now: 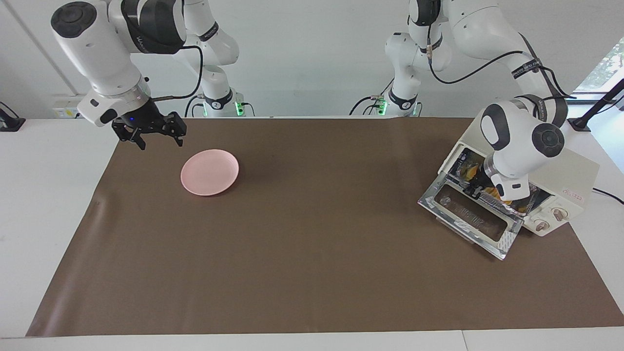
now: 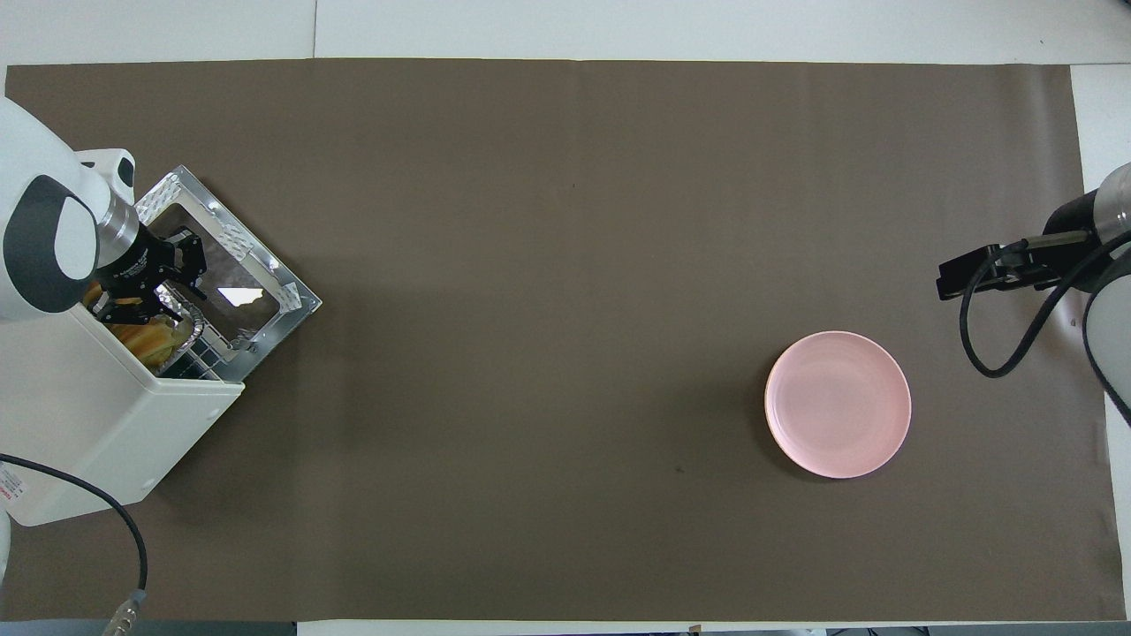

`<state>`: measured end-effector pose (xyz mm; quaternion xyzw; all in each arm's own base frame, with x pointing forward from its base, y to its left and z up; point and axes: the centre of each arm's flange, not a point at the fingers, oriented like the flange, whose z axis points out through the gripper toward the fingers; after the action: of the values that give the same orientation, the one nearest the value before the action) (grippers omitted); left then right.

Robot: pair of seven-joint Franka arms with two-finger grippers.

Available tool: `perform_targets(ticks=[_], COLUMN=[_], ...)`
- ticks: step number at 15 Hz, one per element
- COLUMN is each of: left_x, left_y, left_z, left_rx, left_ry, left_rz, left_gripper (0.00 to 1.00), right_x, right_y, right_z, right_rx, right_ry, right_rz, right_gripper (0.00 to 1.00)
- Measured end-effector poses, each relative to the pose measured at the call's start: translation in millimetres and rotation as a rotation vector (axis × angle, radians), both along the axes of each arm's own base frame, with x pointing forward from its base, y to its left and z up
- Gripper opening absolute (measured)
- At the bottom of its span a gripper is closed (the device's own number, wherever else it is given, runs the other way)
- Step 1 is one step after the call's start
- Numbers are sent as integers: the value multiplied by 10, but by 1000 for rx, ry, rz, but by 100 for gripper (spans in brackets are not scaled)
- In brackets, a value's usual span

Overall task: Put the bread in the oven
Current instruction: 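Push the foil tray into the oven with the left gripper, then open the left gripper to release the tray inside the oven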

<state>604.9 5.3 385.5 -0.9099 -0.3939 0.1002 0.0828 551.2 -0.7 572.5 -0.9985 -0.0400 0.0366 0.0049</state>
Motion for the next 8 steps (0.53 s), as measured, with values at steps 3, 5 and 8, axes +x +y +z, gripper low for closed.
perform_targets(ticks=[3,5,8], left_x=[57,118,208], left_y=[0,-44,-126], left_z=[145,268,468], left_rx=[15,17,12], left_ry=[-29,-58,-98], left_rz=[-13,-26,-93], left_gripper=[81,100,100], right_x=[0,0,0], right_y=[0,0,0], right_z=[0,0,0], right_rx=[0,0,0], right_ry=[0,0,0], right_rz=[0,0,0], right_gripper=[100,100,100])
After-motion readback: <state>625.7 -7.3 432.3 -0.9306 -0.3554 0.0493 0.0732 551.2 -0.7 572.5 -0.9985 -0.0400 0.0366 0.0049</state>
